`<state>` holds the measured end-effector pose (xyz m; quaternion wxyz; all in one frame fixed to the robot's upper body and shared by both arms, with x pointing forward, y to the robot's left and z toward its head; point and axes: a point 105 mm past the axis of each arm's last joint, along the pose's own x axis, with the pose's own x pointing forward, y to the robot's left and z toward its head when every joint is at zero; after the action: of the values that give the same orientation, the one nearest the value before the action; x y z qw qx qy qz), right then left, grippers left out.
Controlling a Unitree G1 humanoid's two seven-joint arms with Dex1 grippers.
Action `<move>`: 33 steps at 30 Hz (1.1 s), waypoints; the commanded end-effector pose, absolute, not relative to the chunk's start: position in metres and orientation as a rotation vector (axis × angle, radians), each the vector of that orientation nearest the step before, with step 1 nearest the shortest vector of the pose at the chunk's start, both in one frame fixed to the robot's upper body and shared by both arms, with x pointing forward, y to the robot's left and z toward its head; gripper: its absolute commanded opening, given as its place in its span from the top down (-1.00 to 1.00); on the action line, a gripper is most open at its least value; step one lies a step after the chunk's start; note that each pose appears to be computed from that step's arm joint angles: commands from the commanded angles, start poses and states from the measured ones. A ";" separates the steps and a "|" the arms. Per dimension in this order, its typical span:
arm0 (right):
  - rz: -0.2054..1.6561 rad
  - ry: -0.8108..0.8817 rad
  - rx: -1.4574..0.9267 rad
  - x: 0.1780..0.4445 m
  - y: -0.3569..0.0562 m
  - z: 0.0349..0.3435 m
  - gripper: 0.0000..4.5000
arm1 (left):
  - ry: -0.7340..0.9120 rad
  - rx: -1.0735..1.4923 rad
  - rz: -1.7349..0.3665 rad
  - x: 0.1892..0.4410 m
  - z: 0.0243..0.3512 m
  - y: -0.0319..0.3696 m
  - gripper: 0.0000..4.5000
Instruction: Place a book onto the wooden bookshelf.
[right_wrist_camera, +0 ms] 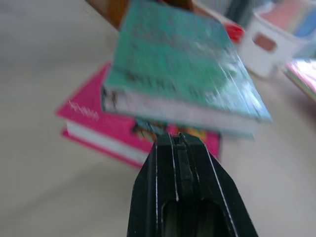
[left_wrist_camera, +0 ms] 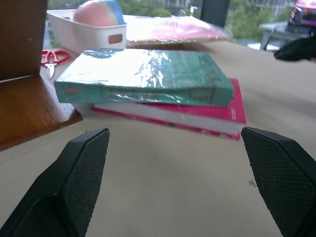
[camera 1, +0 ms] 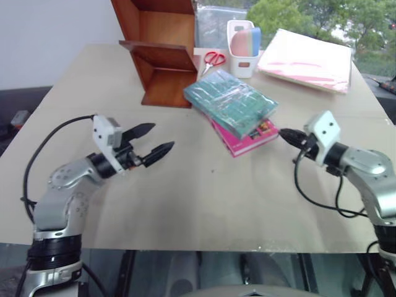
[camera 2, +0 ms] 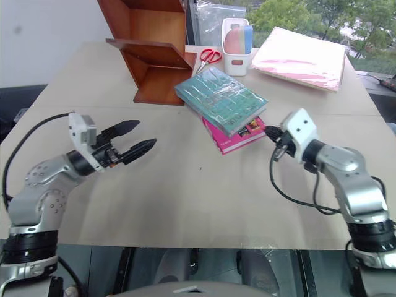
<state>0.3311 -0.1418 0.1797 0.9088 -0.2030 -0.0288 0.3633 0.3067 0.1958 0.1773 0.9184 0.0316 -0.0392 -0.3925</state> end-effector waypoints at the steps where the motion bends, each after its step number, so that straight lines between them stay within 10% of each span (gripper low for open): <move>1: 0.680 -0.111 -0.444 0.353 -0.139 0.195 0.97 | -0.125 0.095 -0.815 0.305 0.186 0.188 -1.00; 9: 0.605 -0.142 -0.484 0.423 -0.112 0.230 0.97 | -0.139 0.105 -0.796 0.305 0.189 0.189 -1.00; 16: 0.643 0.038 -0.609 0.465 -0.074 0.194 0.97 | -0.147 0.104 -0.771 0.302 0.188 0.190 -1.00; 21: 0.763 0.197 -0.778 0.457 -0.068 0.144 0.97 | -0.148 0.111 -0.742 0.299 0.188 0.194 -1.00; 33: 1.061 0.167 -0.727 0.422 -0.040 0.130 0.97 | -0.109 0.110 -0.735 0.295 0.177 0.199 -1.00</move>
<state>0.4327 -0.0401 0.1673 0.8143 -0.3483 0.0150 0.4641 0.2980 0.2009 0.1659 0.9348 0.0348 -0.0334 -0.3518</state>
